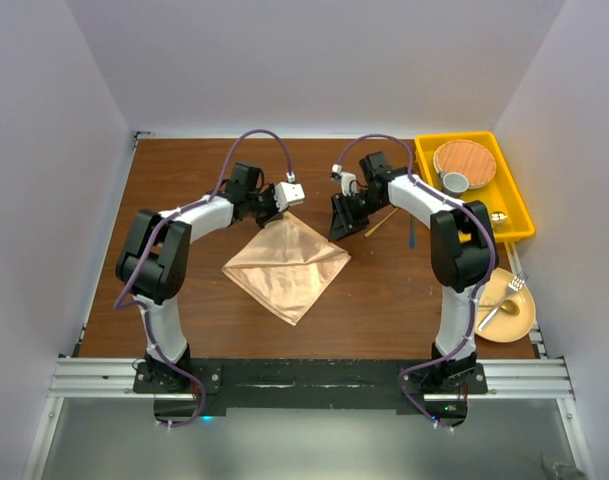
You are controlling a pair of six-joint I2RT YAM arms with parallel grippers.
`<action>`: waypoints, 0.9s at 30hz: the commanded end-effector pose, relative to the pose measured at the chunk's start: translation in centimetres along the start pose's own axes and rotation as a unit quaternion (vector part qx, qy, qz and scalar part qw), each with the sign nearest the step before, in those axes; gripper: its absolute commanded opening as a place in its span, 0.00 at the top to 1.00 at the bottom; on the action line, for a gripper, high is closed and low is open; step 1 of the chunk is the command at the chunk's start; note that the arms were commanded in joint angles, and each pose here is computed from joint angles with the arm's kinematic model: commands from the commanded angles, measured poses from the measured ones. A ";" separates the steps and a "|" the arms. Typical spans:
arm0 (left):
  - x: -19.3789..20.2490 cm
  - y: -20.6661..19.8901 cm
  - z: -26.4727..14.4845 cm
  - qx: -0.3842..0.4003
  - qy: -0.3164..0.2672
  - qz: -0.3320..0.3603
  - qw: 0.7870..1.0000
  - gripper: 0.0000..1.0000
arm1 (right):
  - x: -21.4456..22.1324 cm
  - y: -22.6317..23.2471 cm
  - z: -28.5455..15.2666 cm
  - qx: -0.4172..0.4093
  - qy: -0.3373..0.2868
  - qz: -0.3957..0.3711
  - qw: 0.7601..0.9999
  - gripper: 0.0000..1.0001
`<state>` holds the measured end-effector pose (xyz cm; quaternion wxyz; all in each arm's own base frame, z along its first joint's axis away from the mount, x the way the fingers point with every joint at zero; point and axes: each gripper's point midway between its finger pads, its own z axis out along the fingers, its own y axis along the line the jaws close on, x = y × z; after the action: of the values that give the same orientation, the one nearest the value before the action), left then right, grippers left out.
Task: Fold the napkin into a case and place the utensils inside
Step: Fold the top corner of the square-folded napkin at the center of the board.
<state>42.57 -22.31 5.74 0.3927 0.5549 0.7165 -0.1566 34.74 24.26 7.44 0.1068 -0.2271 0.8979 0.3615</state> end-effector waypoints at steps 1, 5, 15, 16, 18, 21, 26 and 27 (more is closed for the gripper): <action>-1.7 2.0 0.0 -0.019 -0.028 0.002 0.999 1.00 | 0.8 -0.3 0.5 0.004 0.013 -0.008 1.000 0.62; -1.2 2.1 0.1 -0.020 -0.023 -0.005 1.000 1.00 | 1.0 -0.4 0.8 0.006 0.017 -0.007 1.000 0.62; -0.9 2.6 0.3 -0.031 -0.022 -0.015 0.999 1.00 | 2.3 -1.1 1.1 0.021 0.033 -0.010 0.999 0.75; -0.8 2.7 0.3 -0.032 -0.021 -0.017 0.999 1.00 | 2.4 -1.2 1.1 0.022 0.035 -0.009 0.999 0.75; -0.7 2.8 0.3 -0.035 -0.018 -0.017 0.999 1.00 | 2.5 -1.5 1.2 0.029 0.036 -0.011 0.999 0.75; -0.4 3.0 0.3 -0.040 -0.014 -0.020 0.999 1.00 | 2.7 -1.9 1.2 0.037 0.040 -0.012 0.998 0.75; -0.2 3.3 0.5 -0.045 -0.012 -0.023 0.999 1.00 | 3.0 -2.5 1.5 0.046 0.046 -0.007 0.998 0.77; 0.0 3.4 0.6 -0.047 -0.009 -0.025 0.999 1.00 | 3.0 -2.5 1.5 0.048 0.046 -0.007 0.998 0.77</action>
<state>43.47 -21.60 4.34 0.3855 0.5298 0.7400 -0.1521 33.49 23.16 4.70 0.0843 -0.2384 0.9118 0.3234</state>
